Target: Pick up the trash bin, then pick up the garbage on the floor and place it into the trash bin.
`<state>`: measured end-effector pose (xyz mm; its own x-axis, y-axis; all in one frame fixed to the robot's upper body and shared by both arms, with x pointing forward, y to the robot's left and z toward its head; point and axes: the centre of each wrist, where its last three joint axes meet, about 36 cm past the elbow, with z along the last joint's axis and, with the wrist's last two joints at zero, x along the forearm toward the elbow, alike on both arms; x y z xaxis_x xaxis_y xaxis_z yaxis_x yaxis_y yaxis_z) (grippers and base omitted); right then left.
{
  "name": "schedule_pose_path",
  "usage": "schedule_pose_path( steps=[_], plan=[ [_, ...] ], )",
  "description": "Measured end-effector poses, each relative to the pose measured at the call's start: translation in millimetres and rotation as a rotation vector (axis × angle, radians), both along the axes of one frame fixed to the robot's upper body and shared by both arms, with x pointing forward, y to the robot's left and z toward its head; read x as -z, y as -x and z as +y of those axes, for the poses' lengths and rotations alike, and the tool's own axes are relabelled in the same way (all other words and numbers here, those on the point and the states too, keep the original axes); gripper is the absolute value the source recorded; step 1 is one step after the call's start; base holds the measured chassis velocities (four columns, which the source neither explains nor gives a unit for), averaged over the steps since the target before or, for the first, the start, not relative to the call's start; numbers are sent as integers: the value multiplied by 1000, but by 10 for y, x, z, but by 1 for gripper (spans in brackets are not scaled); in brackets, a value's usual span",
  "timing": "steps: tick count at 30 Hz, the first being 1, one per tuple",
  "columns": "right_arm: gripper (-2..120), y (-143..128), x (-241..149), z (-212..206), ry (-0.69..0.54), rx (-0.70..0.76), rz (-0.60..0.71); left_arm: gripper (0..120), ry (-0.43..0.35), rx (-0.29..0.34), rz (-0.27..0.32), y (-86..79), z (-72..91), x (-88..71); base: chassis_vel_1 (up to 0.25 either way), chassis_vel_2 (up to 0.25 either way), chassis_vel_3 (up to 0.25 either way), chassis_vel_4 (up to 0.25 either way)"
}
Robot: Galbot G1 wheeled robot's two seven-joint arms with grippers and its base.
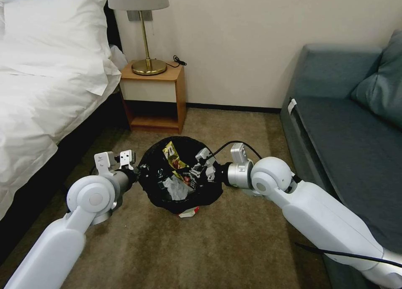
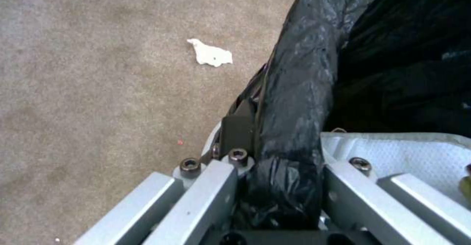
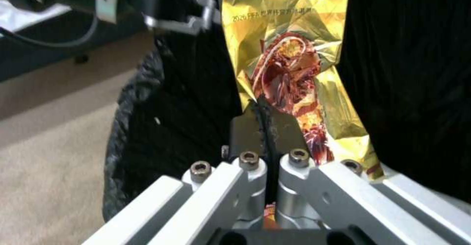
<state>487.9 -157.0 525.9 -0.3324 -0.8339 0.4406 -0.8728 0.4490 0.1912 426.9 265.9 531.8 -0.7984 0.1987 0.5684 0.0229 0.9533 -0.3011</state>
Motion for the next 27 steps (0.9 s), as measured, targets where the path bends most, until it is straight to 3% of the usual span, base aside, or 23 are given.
schedule_pose_path(
  steps=[8, 11, 13, 27],
  plan=[
    [0, -5, -14, 78, 22, 11, 0, 2, -1, 3, -3, 18, -5, -11, 0, 0, 0, 0],
    [8, -8, 9, 87, 28, 15, 3, 2, -2, 2, -4, 21, -2, -13, 0, 0, 0, 0],
    [23, -24, 32, 86, 33, 23, 6, 2, -1, 2, -4, 22, -3, -13, 0, 0, 0, 0],
    [70, -118, -61, 2, 15, 67, -12, 2, 2, 2, -6, 13, -5, -16, 0, 0, 0, 0]
  ],
)
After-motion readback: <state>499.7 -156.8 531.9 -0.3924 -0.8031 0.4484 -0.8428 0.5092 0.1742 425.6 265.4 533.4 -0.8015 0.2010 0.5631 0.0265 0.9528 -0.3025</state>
